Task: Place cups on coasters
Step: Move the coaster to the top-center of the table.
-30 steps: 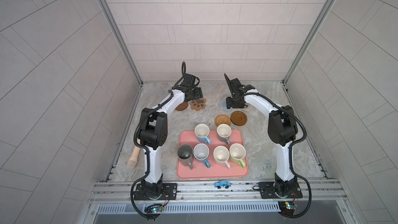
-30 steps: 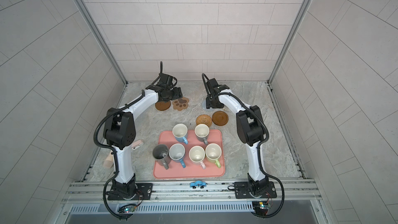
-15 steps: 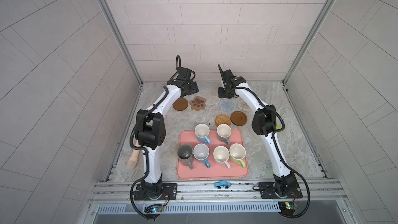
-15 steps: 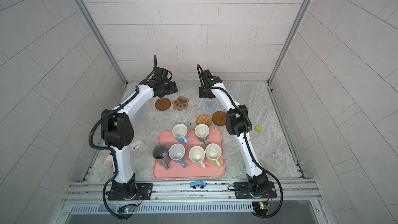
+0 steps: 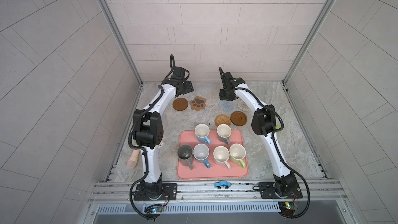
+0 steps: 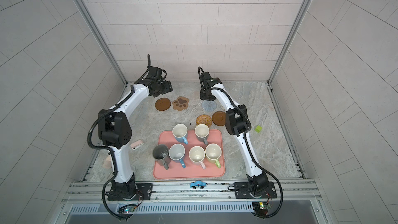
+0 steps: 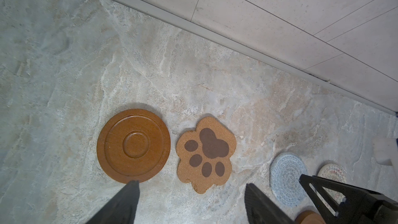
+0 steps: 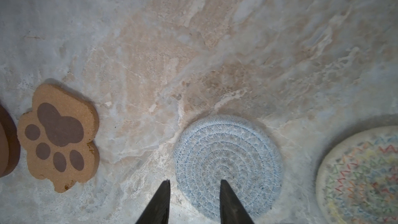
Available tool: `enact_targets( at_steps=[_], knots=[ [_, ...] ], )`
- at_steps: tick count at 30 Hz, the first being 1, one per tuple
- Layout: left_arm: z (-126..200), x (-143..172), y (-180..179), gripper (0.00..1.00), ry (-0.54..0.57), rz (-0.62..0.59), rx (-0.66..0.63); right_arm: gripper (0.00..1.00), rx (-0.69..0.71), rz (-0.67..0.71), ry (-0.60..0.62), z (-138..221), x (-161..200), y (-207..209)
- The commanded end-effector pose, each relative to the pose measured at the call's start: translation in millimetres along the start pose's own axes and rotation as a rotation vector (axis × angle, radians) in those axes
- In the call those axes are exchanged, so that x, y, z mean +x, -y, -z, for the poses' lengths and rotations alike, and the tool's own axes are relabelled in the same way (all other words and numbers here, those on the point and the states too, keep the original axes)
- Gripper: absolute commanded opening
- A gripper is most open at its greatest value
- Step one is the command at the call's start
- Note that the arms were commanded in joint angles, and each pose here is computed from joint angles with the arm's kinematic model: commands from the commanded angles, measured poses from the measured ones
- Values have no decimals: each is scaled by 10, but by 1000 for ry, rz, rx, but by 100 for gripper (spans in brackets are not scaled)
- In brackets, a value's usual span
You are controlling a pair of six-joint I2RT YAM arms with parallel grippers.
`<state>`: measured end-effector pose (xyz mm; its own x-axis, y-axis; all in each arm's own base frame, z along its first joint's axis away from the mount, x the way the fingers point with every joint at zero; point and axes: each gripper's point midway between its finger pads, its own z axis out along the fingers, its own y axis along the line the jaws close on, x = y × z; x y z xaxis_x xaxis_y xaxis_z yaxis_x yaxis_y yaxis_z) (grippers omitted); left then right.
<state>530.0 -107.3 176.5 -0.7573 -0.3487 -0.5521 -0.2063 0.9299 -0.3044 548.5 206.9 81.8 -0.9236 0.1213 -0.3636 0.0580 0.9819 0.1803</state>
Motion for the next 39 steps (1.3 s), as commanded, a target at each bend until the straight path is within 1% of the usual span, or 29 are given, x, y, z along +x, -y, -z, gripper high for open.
enact_targets(
  at_steps=[1, 6, 10, 13, 25, 39],
  knots=[
    [17, -73, -71, 84, 23, -5, -9, 40, 64, -16, -68, -248, 209, 126],
    [-26, -72, -95, 84, 28, -2, -7, 40, 83, -6, -109, -393, 324, 189],
    [-47, -15, -126, 85, 22, 12, -11, 39, 93, -1, -152, -499, 442, 224],
    [-56, 27, -135, 85, 19, 20, -7, 39, 94, 0, -161, -570, 478, 239],
    [-10, -3, -170, 85, 33, 12, -28, 37, -40, 21, -214, -767, 625, -36],
    [-26, 14, -179, 85, 33, 12, -24, 37, -84, 61, -247, -858, 782, -227]
  ],
)
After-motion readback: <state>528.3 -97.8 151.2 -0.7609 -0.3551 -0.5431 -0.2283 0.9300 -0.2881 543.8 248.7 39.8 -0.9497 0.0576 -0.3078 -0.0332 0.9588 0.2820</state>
